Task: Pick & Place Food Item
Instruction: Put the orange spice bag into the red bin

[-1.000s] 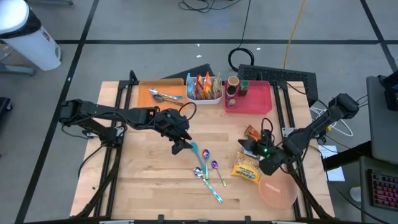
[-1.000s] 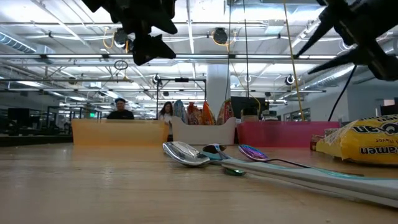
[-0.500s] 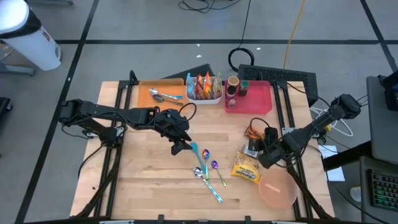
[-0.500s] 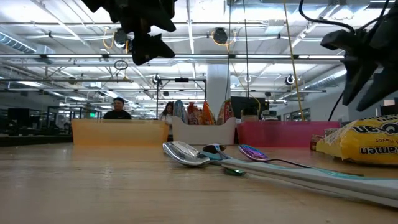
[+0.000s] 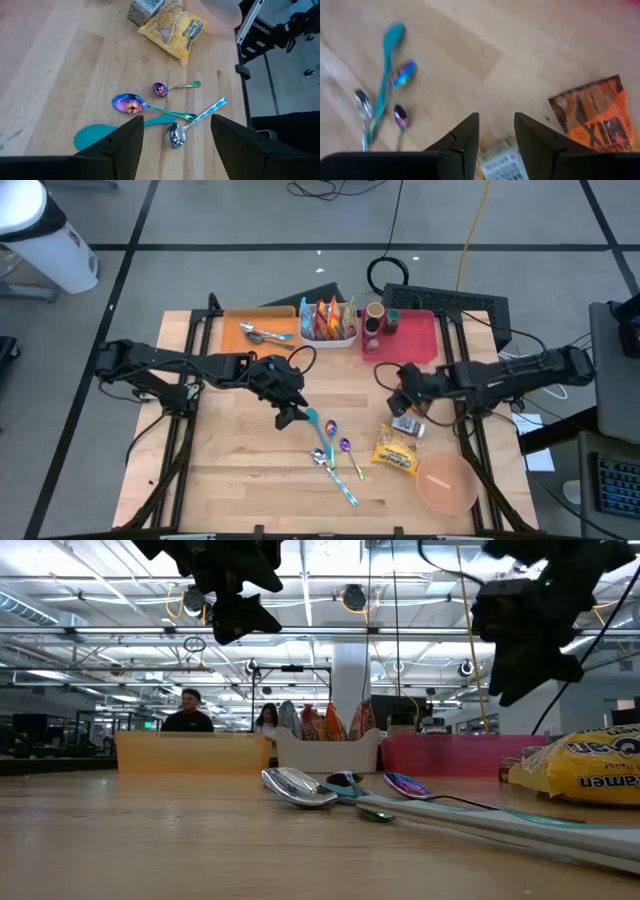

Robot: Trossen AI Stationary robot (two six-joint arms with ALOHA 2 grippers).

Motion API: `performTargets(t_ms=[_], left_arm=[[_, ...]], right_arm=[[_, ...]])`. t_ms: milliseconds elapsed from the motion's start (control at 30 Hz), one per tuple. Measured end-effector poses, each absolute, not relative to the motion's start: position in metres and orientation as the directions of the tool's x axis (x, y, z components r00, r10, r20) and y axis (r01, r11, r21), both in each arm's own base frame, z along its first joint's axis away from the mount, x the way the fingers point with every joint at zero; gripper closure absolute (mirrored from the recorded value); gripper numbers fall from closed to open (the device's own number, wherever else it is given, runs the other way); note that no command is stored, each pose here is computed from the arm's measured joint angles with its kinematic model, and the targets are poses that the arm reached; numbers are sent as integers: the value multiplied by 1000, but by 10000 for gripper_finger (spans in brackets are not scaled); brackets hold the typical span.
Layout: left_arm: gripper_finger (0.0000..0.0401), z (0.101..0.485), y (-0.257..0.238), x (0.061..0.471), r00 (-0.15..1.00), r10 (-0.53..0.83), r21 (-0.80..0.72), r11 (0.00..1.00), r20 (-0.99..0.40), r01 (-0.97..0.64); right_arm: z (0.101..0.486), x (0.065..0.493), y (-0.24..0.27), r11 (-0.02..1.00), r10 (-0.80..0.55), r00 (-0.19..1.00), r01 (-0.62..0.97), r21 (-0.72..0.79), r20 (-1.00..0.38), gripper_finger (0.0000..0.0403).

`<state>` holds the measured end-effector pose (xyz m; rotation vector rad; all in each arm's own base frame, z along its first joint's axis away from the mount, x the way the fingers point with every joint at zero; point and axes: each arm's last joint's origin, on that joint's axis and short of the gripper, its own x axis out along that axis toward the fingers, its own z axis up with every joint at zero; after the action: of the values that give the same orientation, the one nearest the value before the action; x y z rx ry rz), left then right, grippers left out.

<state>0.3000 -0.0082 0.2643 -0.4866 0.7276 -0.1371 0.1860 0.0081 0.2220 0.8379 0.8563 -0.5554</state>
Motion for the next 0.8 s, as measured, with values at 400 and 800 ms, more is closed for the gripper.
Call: performTargets(t_ms=[400,800], left_arm=[[160,264,-8,300,748,-266,-473,878,-608,-72],[160,266,7,302,775,-213,-508,847,-595,-157]], right_arm=[[217,174,-30,725,96,466,573,383,-880,147],[186,179,-37,946,41,196,308,101,-980,90]])
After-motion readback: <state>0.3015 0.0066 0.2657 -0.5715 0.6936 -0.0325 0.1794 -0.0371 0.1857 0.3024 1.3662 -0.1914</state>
